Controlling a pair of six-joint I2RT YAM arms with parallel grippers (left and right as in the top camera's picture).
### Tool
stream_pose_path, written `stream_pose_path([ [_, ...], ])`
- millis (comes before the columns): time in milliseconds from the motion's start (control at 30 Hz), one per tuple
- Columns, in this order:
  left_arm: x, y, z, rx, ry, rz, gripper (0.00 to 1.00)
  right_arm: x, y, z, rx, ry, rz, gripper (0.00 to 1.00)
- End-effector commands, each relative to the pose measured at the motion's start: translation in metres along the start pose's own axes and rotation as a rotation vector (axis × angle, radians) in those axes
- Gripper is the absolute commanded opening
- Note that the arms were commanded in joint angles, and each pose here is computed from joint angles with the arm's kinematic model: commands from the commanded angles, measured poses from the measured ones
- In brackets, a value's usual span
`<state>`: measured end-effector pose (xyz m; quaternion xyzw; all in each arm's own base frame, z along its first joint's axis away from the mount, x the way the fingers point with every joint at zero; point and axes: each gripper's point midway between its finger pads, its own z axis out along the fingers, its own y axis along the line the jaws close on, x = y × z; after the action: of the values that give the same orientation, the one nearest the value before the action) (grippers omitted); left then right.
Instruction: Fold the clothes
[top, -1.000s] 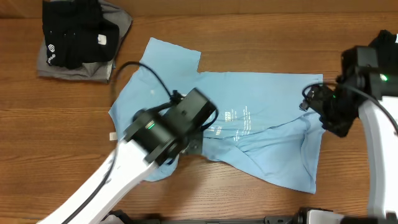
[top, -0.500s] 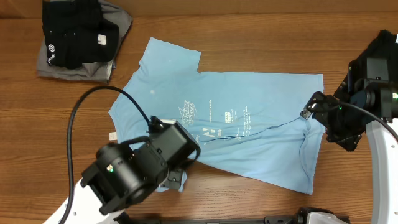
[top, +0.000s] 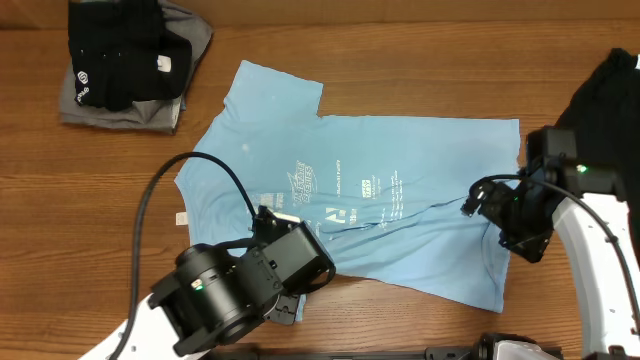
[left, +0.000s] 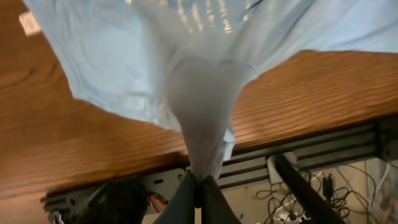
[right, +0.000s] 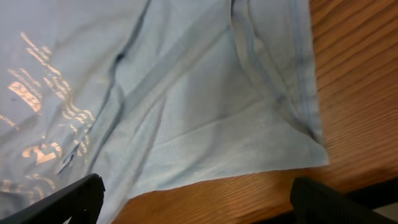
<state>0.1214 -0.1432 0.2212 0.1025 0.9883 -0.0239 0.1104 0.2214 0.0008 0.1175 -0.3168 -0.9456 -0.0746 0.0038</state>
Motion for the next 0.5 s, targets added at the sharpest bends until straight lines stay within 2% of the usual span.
stream_pose_path([
  [0,0.011,0.013,0.016,-0.07,0.029,-0.097,0.04,0.013,0.0,0.01,-0.027,0.049,0.011,1.0],
  [133,0.003,0.033,0.019,-0.168,-0.03,-0.184,0.04,0.019,-0.003,0.013,-0.022,0.077,0.016,1.0],
  [467,-0.014,0.065,0.019,-0.244,-0.07,-0.34,0.07,0.037,-0.011,0.027,-0.006,0.15,0.029,1.0],
])
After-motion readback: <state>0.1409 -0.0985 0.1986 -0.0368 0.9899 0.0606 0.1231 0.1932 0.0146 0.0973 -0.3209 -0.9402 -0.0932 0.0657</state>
